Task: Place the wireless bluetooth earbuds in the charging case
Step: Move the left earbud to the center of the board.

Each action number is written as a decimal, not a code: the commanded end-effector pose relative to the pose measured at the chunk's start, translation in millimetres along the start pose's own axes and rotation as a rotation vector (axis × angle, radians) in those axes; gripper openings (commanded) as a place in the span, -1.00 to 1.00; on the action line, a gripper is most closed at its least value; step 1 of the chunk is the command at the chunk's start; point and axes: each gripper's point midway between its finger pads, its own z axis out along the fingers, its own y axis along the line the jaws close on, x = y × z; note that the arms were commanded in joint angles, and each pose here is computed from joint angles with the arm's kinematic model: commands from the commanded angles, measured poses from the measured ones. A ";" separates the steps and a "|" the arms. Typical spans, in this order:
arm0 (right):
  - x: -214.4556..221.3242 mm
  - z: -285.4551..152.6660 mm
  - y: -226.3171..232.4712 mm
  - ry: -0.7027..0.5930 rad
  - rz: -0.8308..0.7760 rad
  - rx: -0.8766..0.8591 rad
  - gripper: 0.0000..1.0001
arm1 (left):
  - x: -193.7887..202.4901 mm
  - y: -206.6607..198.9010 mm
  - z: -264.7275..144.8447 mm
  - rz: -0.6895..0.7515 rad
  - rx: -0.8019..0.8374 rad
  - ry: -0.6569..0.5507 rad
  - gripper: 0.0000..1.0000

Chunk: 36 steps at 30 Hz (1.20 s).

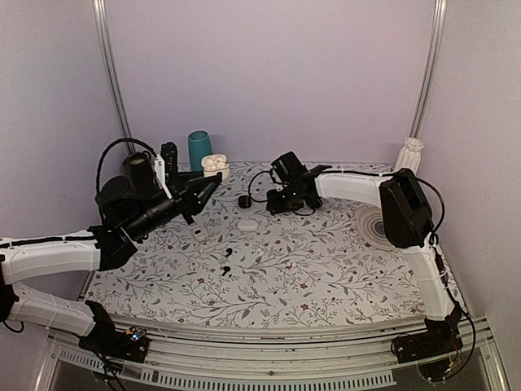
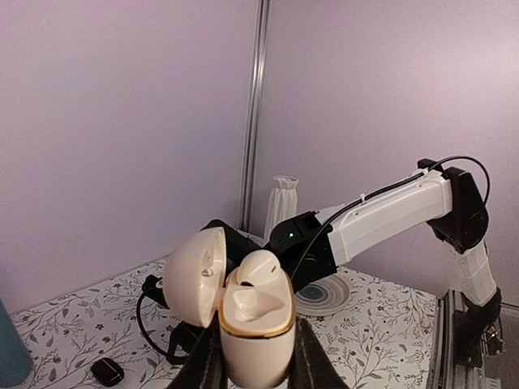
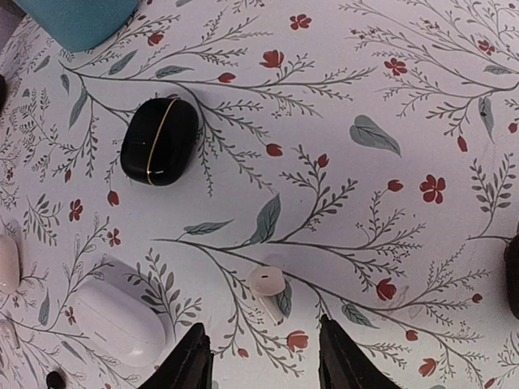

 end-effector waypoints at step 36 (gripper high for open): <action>41.3 56.1 -15.0 0.118 -0.141 0.100 -0.48 | -22.5 4.6 -2.0 -0.033 -0.039 -0.007 -1.00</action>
